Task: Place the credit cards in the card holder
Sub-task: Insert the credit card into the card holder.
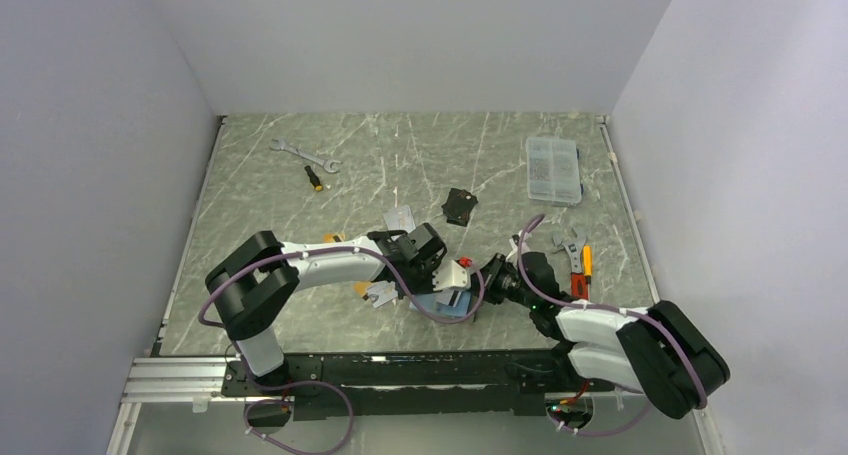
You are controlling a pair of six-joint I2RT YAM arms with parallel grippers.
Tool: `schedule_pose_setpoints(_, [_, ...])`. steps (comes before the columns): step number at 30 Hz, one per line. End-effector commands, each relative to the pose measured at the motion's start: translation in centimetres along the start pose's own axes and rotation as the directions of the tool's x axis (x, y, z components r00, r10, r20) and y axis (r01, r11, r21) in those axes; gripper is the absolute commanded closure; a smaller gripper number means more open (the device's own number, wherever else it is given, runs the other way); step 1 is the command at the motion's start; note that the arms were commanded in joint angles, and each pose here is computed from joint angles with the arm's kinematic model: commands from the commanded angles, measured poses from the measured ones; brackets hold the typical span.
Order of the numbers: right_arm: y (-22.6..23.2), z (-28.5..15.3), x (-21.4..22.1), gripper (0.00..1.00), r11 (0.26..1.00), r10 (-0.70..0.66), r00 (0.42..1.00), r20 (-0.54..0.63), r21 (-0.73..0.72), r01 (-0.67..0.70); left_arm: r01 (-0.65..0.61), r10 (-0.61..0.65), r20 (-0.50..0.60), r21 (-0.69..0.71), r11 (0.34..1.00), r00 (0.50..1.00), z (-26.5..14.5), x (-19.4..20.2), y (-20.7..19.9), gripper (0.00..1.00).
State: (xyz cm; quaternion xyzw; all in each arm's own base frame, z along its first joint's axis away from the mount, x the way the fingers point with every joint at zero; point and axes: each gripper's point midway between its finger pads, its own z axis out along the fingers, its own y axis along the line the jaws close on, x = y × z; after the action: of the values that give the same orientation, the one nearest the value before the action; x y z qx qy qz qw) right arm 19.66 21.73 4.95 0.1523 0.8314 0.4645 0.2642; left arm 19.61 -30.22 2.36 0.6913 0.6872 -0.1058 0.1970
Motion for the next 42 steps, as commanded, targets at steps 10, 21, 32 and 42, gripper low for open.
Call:
schedule_pose_setpoints(10, [0.6,0.9,1.1,1.00,0.999,-0.009,0.999,-0.048,-0.039,0.007,0.029,-0.023,-0.067,0.082,0.996,0.998,0.4,2.1,-2.8,1.00])
schedule_pose_setpoints(21, [-0.9,0.8,2.9,1.00,1.000,-0.004,0.995,-0.101,0.016,0.005,0.024,-0.019,-0.061,0.083,0.996,0.998,0.3,1.8,-2.8,1.00])
schedule_pose_setpoints(32, [-2.4,1.3,4.7,1.00,0.997,0.027,0.987,-0.160,0.071,-0.016,0.020,-0.015,-0.061,0.089,0.996,0.998,0.2,1.8,-3.1,1.00])
schedule_pose_setpoints(42, [-1.7,2.8,3.9,1.00,0.998,0.013,0.989,-0.147,0.061,-0.004,0.020,-0.015,-0.053,0.100,0.995,0.998,0.0,1.7,-3.5,1.00])
